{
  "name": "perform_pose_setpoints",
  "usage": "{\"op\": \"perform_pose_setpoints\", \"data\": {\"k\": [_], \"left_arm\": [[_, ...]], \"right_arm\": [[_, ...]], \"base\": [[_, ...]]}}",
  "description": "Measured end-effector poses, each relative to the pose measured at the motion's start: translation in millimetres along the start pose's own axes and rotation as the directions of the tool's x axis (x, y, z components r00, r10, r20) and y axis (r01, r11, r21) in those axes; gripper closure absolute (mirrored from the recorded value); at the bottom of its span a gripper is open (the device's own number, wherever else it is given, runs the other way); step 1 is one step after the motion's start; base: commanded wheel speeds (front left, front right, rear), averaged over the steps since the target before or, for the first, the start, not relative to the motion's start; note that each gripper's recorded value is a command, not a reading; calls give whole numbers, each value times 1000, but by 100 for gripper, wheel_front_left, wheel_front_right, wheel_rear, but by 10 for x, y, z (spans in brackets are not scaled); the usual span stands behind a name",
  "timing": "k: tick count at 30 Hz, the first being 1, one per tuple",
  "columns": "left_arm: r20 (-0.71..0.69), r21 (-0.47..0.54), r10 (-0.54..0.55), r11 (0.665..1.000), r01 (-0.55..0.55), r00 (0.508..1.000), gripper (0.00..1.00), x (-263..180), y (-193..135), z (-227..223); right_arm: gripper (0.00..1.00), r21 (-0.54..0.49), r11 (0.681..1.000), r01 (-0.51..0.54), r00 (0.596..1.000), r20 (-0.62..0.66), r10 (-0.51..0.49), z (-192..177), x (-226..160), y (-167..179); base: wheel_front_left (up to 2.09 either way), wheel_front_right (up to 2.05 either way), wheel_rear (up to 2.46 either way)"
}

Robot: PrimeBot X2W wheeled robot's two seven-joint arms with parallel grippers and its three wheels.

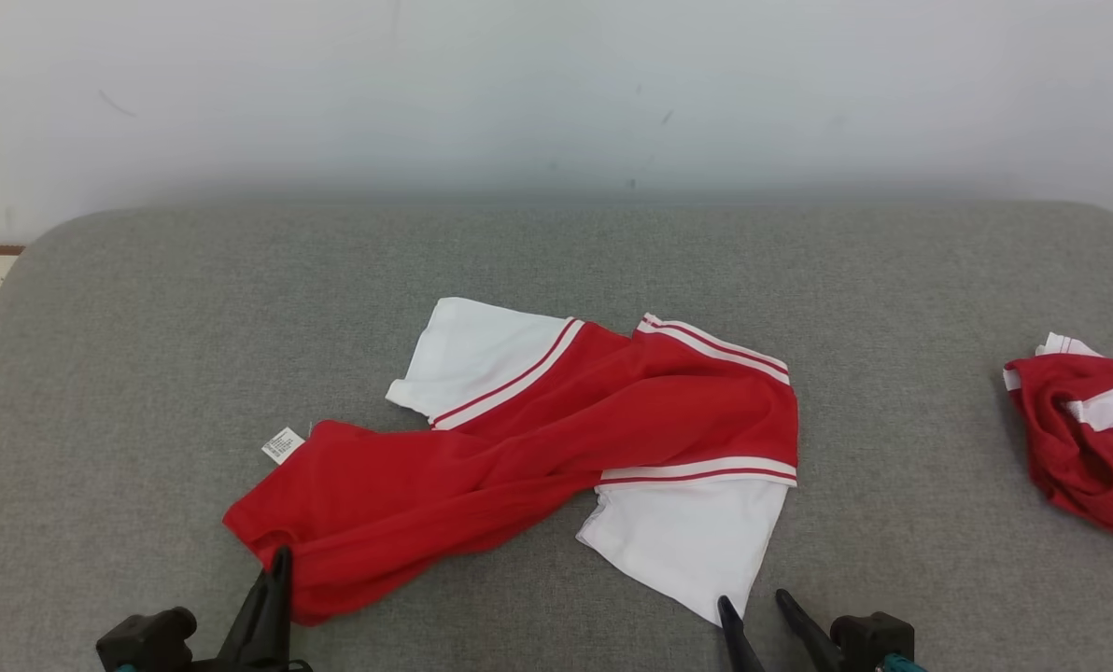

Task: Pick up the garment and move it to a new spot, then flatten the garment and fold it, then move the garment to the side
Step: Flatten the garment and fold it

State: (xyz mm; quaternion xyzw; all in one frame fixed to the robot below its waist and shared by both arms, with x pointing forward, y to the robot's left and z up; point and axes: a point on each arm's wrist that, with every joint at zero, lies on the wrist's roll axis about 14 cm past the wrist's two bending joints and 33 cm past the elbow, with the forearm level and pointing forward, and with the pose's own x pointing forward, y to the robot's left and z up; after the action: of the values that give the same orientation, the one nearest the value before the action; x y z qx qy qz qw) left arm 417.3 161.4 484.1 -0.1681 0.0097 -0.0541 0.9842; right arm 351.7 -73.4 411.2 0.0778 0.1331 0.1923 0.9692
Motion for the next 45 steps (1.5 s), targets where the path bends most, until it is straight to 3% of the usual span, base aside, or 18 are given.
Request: {"op": "perform_pose_setpoints", "data": {"k": [12,13,14,19,26,34,45], "left_arm": [[-8,-1,5,1000,-5,1000,100,-51,5,-31],[-8,0,6,1000,-6,1000,100,-60,7,-30],[-7,0,6,1000,-6,1000,100,-62,7,-26],[8,-2,-4,1000,4,1000,100,-55,-25,26],[80,40,-59,998,56,995,100,51,-129,333],[239,238,-239,954,182,941,100,400,-477,1243],[322,469,-417,850,240,850,100,731,-972,2182]], "right_arm": [[1,-92,995,-45,995,-95,36,-200,123,26],[64,-97,994,-50,994,-103,40,-219,133,32],[100,-97,994,-51,994,-105,40,-225,132,34],[100,-79,996,-44,997,-67,39,-101,145,62],[100,-99,995,2,979,204,18,805,183,-91],[100,-230,972,51,867,494,72,2088,122,-192],[100,-379,911,163,706,690,161,3422,-40,-195]], "base": [[0,0,0],[0,0,0],[0,0,0],[0,0,0],[0,0,0],[0,0,0],[0,0,0]]}}
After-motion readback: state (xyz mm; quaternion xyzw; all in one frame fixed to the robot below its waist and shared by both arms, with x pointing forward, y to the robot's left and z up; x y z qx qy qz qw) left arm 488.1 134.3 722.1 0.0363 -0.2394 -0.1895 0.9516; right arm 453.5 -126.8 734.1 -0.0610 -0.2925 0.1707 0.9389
